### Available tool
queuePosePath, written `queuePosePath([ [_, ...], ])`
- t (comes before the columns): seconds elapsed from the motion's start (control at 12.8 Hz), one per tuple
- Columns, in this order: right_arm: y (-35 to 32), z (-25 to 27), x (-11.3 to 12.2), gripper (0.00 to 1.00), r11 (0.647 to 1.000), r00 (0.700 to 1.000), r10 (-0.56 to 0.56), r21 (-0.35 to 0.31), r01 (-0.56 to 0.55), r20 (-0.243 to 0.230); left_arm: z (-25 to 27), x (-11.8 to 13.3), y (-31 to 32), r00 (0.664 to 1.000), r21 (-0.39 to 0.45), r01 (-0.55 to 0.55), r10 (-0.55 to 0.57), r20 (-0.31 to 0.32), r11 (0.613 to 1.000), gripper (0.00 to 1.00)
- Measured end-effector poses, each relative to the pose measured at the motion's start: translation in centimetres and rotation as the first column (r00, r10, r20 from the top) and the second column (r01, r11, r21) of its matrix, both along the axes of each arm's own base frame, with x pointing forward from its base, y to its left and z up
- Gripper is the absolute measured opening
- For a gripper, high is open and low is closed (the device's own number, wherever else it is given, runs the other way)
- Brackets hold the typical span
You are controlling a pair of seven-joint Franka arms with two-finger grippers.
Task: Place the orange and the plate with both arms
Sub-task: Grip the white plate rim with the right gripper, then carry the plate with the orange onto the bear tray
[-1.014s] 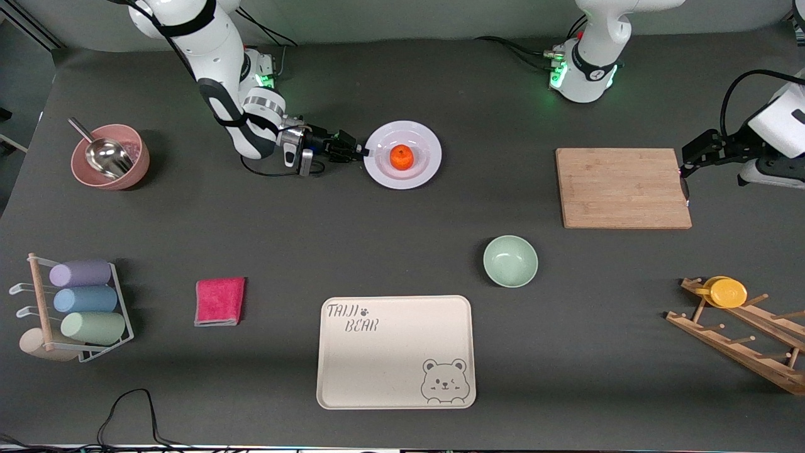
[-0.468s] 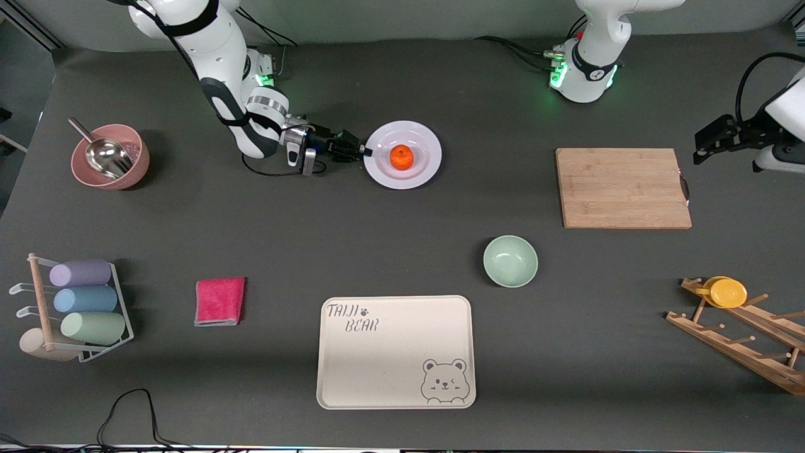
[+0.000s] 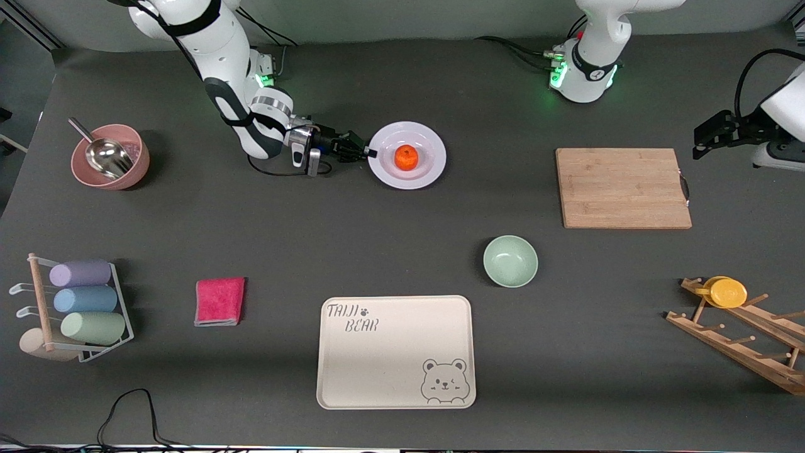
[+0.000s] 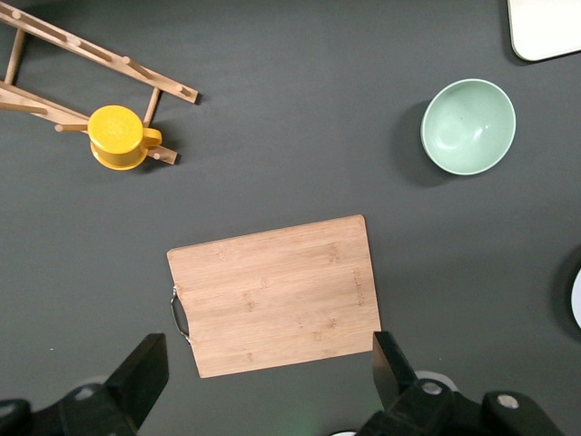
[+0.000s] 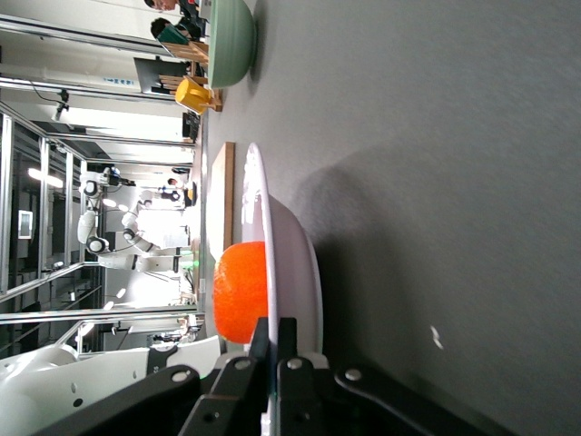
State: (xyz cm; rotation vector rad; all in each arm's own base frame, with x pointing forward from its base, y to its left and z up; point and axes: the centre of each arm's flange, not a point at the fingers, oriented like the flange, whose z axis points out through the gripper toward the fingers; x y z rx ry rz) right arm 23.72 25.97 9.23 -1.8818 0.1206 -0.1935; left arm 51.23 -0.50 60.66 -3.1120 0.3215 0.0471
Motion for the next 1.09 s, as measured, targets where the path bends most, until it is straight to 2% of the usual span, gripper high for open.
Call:
queuePosePath([
  [0.31, -0.1, 2.9, 3.4, 0.04, 0.996, 0.997, -0.066, 0.064, 0.064, 0.041, -0.2, 0.1, -1.7, 0.999, 0.049, 0.043, -0.043, -0.003, 0.998, 1.00],
  [0.47, -0.2, 5.9, 5.0, 0.04, 0.990, 0.996, -0.084, 0.113, 0.079, 0.033, -0.5, 0.2, -1.7, 0.999, 0.052, 0.042, -0.042, -0.008, 0.998, 1.00],
  [0.7, -0.8, 11.6, 6.5, 0.04, 0.982, 0.998, -0.057, 0.178, 0.056, -0.005, -0.8, 0.4, -1.7, 0.999, 0.052, 0.043, -0.042, -0.014, 0.998, 1.00],
  [0.94, -2.8, 17.0, 8.2, 0.04, 0.988, 0.999, -0.004, 0.152, 0.012, -0.051, -0.8, 0.4, -1.7, 0.999, 0.052, 0.043, -0.043, -0.015, 0.998, 1.00],
  [1.09, -4.1, 19.1, 9.1, 0.04, 0.990, 0.999, 0.007, 0.138, 0.000, -0.051, -0.8, 0.4, -1.7, 0.999, 0.053, 0.043, -0.043, -0.015, 0.998, 1.00],
])
